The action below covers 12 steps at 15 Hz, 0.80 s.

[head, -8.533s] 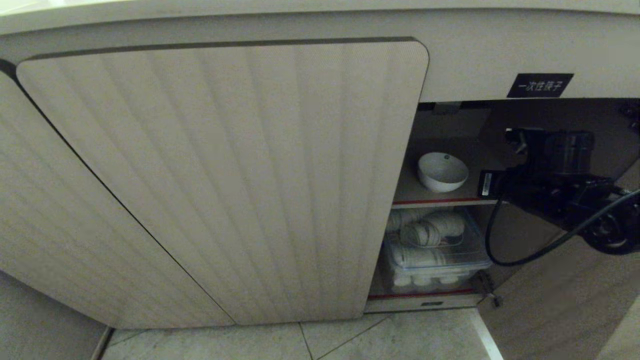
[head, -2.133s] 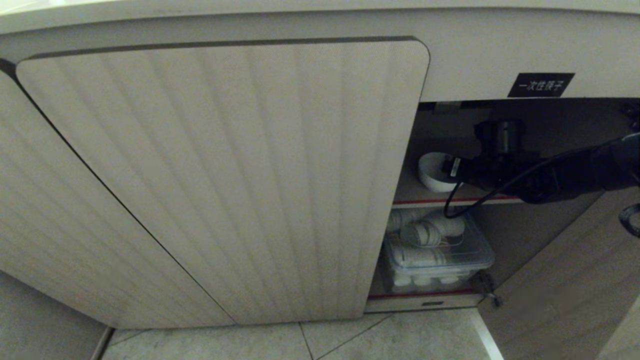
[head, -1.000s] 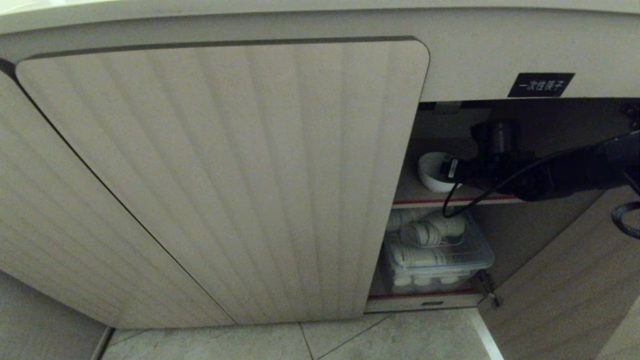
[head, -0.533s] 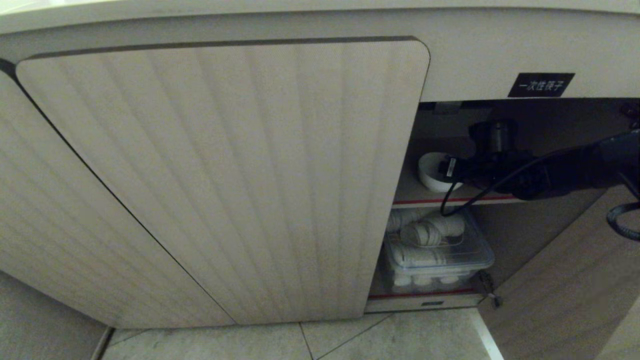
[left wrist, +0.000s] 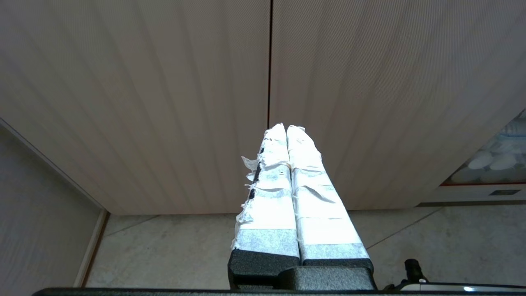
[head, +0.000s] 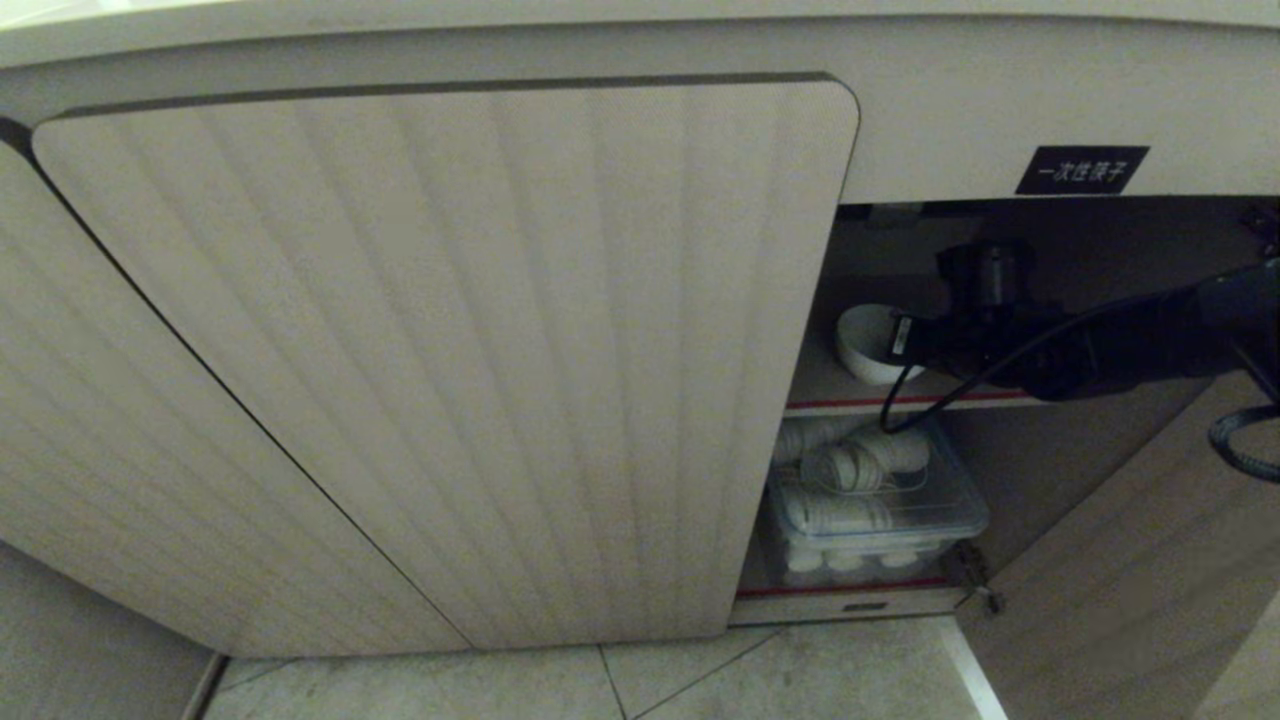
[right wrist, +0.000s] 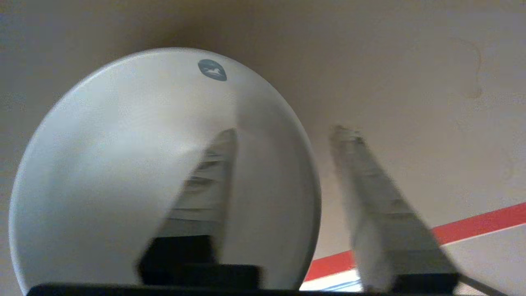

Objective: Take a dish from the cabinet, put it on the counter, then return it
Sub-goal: Take the bowl from the cabinet

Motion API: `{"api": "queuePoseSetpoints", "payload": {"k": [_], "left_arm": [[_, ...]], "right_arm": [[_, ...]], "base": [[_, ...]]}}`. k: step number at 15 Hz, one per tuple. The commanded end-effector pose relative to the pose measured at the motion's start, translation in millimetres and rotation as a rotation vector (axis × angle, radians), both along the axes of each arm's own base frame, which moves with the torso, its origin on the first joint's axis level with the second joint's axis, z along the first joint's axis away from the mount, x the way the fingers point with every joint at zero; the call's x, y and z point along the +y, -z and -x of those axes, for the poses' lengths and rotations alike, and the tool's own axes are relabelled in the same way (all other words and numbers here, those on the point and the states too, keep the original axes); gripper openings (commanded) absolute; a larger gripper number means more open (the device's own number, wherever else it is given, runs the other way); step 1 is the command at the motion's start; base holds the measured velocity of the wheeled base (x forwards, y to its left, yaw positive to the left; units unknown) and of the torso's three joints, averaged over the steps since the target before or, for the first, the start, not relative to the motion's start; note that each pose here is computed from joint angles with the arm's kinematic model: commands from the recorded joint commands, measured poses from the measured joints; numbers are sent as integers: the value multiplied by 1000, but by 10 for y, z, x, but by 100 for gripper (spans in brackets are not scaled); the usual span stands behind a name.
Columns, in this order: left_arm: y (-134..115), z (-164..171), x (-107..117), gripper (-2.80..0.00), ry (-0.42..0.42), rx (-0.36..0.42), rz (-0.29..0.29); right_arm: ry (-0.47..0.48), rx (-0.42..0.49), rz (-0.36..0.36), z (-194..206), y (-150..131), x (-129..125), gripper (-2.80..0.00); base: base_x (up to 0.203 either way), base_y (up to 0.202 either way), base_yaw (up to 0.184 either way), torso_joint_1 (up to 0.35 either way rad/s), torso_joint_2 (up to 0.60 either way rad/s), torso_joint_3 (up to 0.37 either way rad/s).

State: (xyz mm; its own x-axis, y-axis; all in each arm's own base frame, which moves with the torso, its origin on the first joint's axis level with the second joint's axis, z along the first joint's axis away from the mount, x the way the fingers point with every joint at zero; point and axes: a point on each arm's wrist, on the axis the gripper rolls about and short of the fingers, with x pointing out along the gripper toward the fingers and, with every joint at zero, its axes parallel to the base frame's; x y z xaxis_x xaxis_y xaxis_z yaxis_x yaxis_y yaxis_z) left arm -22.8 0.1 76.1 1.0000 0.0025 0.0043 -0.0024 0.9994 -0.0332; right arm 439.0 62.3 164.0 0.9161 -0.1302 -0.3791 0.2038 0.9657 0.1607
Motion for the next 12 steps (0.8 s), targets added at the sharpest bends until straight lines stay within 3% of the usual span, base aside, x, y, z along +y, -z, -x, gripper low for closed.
{"api": "queuePoseSetpoints", "payload": {"k": [1,12], "left_arm": [[-3,1,0,-280,-1,-2,1],[1,0,0,-280,-1,0,1]], "right_arm": [[2,-8,-2,-12,-15,3,-280],[-2,-6,-1,-1,-16,15,-280]], "base": [[0,0,0,0,0,0],[0,0,0,0,0,0]]}}
